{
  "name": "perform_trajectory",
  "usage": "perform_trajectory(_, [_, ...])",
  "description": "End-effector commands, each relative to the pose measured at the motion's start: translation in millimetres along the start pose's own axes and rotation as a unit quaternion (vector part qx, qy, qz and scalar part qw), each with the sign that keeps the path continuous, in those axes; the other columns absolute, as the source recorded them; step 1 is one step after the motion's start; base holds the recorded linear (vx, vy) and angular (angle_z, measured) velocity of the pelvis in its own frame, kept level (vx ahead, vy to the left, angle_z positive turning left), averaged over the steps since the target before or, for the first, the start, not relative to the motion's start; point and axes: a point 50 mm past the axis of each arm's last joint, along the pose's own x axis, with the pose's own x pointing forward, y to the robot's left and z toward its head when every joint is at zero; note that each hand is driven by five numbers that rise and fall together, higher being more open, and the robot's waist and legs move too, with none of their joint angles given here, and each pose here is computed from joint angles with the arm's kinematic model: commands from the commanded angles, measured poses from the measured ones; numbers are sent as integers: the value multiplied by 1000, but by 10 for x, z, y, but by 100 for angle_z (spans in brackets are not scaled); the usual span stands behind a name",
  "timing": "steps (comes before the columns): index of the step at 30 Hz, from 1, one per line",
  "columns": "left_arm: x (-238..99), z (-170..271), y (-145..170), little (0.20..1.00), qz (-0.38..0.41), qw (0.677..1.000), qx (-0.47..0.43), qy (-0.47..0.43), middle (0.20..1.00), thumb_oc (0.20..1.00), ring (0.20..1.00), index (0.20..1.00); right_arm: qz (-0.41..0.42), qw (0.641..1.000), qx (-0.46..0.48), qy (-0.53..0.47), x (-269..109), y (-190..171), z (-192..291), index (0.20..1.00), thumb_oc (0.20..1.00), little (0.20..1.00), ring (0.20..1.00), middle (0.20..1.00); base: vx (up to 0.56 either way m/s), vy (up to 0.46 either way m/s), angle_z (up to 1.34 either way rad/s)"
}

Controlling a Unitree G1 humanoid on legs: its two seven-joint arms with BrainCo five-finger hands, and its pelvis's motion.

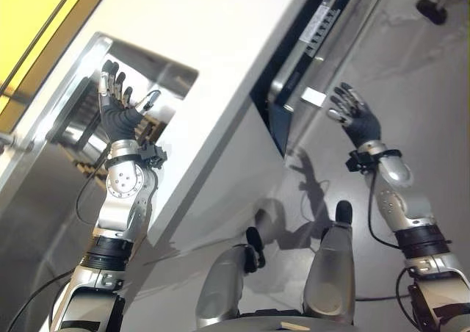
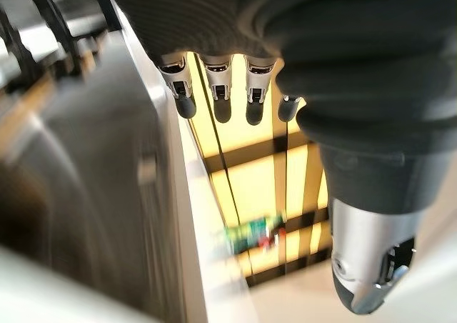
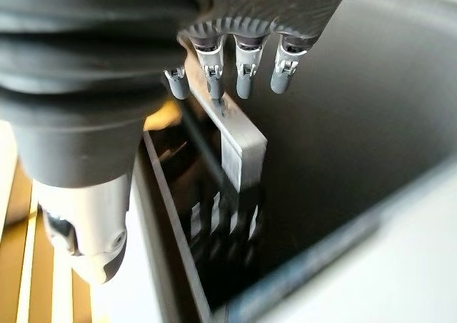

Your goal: Pick up plates and place into dishwasher.

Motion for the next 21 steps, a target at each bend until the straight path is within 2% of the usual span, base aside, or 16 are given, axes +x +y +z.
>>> perform_trajectory(1, [185,307,202,1000,9,998,20,-66,1000,1000,1000,1000,85,989,50,-108,198,530,278,1000,1000,1000,1000,1000,-2,-47,45])
perform_trajectory(15, [-54,133,308,1000,-15,998,52,-26,1000,1000,1000,1000,-25,996,65,-60,-248,338,-159,1000,1000,1000,1000,1000,50,-18,10])
perform_trajectory(21, [-189,41,385,1000,-1,999,53,-7,1000,1000,1000,1000,-85,994,70,-17,-565,286,-346,1000,1000,1000,1000,1000,-7,72,-8])
